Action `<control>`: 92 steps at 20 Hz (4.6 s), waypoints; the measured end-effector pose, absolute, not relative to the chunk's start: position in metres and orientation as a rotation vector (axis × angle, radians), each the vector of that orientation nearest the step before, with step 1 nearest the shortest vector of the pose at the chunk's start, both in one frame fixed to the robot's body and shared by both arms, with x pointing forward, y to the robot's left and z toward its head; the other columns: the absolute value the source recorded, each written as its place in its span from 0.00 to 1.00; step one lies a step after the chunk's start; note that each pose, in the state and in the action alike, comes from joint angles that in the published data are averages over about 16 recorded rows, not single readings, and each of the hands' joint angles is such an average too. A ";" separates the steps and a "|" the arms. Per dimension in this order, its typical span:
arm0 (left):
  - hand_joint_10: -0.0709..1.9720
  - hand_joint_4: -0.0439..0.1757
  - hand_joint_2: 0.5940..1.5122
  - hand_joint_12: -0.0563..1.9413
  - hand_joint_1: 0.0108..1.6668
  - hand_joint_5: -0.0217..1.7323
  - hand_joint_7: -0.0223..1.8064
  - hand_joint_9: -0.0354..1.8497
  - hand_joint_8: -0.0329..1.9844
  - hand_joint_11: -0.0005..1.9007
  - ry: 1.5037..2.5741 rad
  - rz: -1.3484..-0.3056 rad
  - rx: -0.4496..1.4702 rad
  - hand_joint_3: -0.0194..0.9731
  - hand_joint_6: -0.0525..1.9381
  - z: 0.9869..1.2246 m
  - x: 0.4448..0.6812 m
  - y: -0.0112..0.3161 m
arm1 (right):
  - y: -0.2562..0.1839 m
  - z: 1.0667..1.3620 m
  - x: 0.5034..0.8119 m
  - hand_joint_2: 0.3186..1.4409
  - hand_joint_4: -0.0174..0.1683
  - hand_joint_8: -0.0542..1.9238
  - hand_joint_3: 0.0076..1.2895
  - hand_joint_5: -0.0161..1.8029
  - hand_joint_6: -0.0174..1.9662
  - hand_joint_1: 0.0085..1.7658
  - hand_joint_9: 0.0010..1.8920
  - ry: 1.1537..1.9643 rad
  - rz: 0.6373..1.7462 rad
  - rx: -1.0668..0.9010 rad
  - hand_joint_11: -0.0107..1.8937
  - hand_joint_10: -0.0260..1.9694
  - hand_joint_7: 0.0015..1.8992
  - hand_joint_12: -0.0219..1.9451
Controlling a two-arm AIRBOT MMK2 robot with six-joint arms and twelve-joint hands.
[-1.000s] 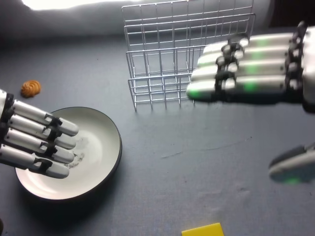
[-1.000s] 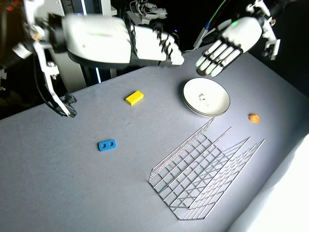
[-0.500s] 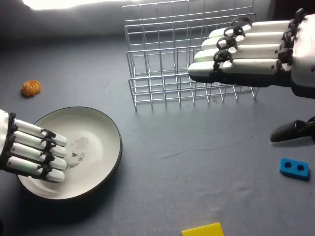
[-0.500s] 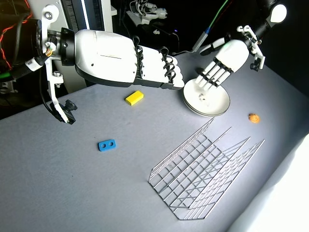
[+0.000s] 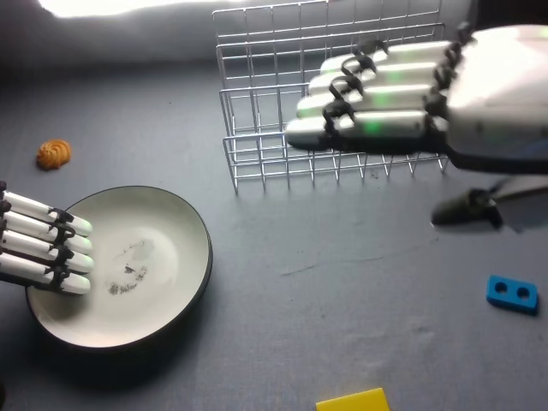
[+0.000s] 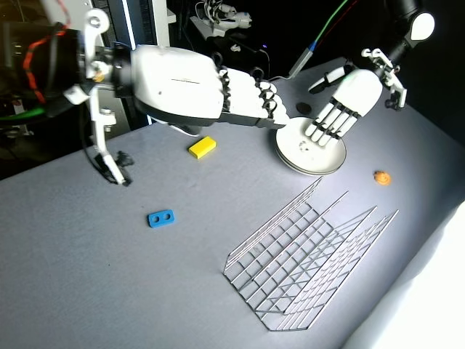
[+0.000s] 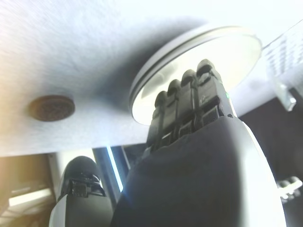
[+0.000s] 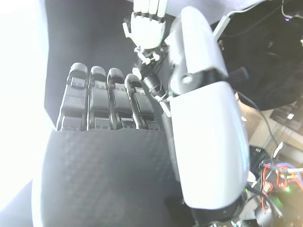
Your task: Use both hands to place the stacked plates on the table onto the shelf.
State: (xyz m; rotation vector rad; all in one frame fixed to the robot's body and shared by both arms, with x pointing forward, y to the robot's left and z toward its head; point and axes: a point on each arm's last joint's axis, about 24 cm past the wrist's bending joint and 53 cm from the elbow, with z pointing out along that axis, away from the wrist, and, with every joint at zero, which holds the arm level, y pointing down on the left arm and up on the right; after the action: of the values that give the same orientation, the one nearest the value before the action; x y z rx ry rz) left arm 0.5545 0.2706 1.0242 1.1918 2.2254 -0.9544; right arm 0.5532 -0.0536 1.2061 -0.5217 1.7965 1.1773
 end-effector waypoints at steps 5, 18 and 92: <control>0.04 0.19 0.53 0.03 0.00 0.03 0.03 0.03 0.02 0.01 2.237 -0.936 1.201 0.05 0.03 1.022 0.557 0.278 | -0.040 1.199 0.563 0.64 0.10 0.03 0.01 0.02 0.02 0.72 0.01 1.800 1.154 -0.534 0.02 0.02 0.01 0.00; 0.03 0.19 0.53 0.03 0.00 0.03 0.02 0.03 0.01 0.01 2.245 -0.946 1.253 0.04 0.02 1.010 0.548 0.276 | -0.014 1.186 0.570 0.60 0.10 0.03 0.01 0.02 0.02 0.72 0.01 1.806 1.113 -0.585 0.02 0.02 0.01 0.00; 0.04 0.21 0.56 0.03 0.00 0.03 0.02 0.03 0.02 0.01 2.085 -0.992 0.870 0.04 0.04 1.116 0.622 0.264 | 0.131 1.176 0.568 0.59 0.13 0.45 0.01 0.52 0.48 0.68 0.66 1.674 1.164 -0.813 0.48 0.17 0.57 0.59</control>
State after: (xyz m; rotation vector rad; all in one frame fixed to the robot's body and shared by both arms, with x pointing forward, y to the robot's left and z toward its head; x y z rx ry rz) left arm 0.6218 0.2640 1.1159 0.8703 2.0847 -0.9919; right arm 0.5681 0.1313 1.1760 -0.8130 1.6737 1.1637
